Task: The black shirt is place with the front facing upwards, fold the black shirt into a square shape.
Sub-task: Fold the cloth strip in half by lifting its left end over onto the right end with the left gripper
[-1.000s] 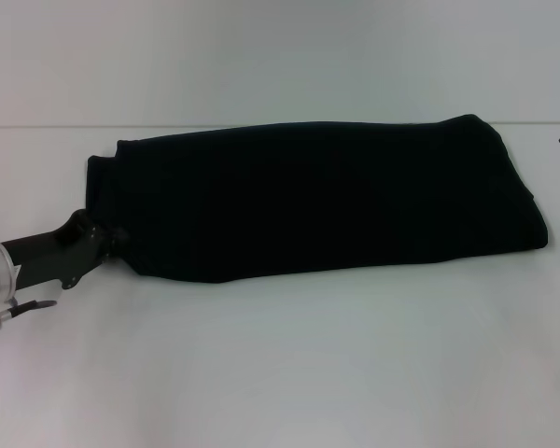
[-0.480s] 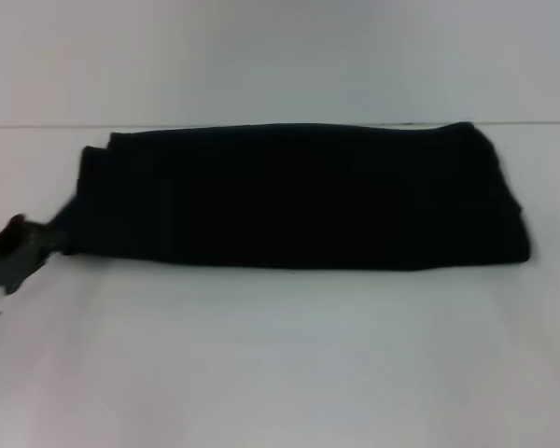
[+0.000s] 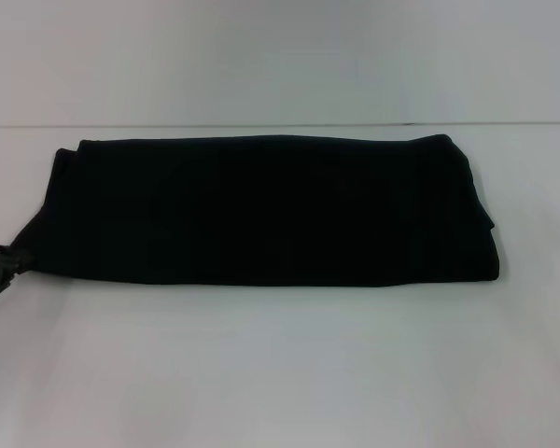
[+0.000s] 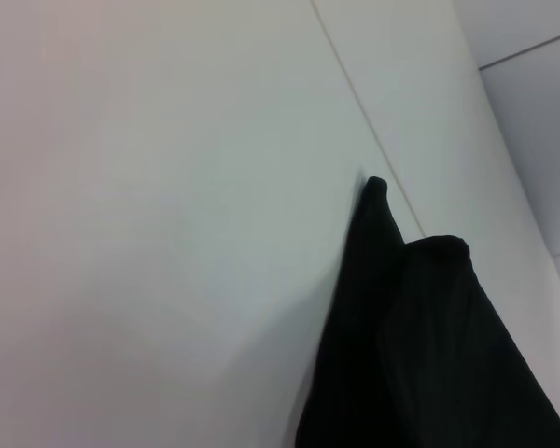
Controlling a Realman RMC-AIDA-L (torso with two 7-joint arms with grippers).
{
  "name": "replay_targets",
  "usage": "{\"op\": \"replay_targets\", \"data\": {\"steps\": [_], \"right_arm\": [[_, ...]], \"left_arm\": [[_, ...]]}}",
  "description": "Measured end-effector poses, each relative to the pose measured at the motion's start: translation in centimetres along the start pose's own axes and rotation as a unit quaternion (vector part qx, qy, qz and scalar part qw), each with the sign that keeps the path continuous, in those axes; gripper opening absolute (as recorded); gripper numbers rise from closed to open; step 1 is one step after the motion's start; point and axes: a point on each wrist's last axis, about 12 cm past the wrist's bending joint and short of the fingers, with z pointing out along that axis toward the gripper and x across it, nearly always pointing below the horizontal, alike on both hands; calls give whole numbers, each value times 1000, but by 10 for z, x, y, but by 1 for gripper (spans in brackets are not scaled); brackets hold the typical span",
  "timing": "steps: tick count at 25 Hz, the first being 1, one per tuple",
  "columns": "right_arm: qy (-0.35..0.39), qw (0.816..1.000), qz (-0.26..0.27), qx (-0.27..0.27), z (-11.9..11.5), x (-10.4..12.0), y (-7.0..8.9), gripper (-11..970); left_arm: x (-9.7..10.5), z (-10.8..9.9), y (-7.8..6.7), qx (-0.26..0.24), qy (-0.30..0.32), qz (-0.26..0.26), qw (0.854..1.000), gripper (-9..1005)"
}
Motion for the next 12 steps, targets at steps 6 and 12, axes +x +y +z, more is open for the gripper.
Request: {"op": "replay_targets", "data": {"steps": [6,12], "right_arm": [[0,1000,1,0,0,0,0,818],[1,1000,4,2,-2,1,-2,817]], "left_arm": [[0,1,0,-3,-1,1,1000,39],[-3,-1,3,-11,-13,-6,1000,39]]}}
